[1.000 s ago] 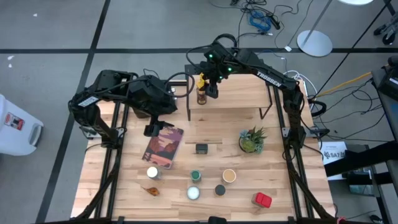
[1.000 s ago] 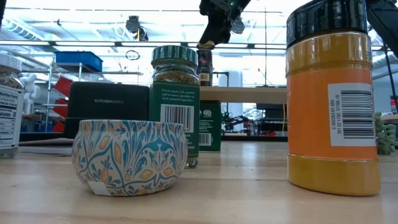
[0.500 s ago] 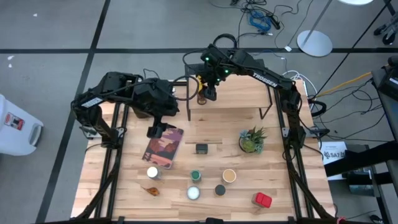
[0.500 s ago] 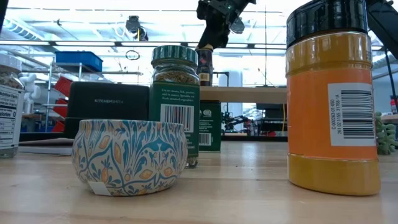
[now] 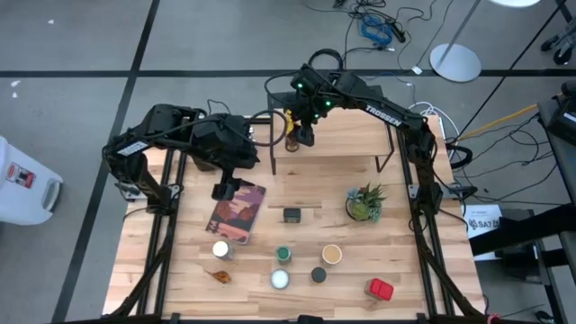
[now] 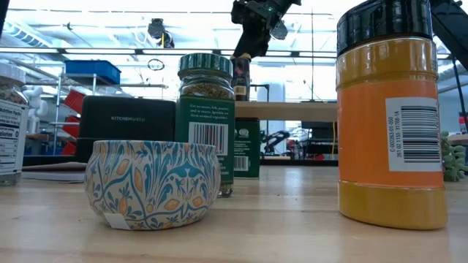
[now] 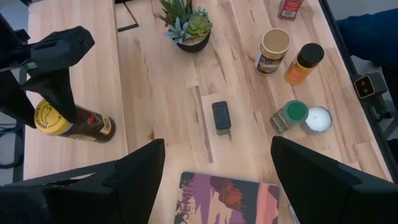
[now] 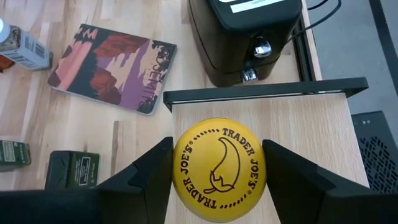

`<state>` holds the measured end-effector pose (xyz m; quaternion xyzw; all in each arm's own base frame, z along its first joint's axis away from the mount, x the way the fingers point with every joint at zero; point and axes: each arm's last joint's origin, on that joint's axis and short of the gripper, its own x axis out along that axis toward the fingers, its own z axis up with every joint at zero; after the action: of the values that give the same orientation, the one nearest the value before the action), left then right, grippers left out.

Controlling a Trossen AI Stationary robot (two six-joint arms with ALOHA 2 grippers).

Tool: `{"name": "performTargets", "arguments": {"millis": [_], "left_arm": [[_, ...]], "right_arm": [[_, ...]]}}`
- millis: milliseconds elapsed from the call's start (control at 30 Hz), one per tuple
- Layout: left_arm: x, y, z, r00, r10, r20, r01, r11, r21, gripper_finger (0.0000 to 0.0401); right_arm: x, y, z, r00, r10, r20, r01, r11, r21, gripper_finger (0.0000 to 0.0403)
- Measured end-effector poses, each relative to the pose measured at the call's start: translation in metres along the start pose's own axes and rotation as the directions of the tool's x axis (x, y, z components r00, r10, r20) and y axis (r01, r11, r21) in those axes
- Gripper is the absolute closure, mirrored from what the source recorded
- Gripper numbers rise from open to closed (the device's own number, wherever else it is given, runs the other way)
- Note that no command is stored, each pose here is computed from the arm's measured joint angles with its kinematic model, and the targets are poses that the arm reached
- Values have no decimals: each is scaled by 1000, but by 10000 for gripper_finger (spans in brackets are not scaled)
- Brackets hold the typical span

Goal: Shelf spices
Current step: Put the yellow cap into the seasoning bottle

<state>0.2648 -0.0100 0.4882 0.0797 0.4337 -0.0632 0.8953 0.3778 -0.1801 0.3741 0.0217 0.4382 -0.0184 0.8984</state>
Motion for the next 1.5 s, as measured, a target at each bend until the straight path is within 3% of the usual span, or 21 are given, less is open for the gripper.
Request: {"name": "performTargets", "arguments": {"millis": [1500], "left_arm": [[0,0,0,1000,0,1,0,1000,-2,98]], "right_arm": [[1,1,1,1000,1,1,-1,999,-38,167]]}}
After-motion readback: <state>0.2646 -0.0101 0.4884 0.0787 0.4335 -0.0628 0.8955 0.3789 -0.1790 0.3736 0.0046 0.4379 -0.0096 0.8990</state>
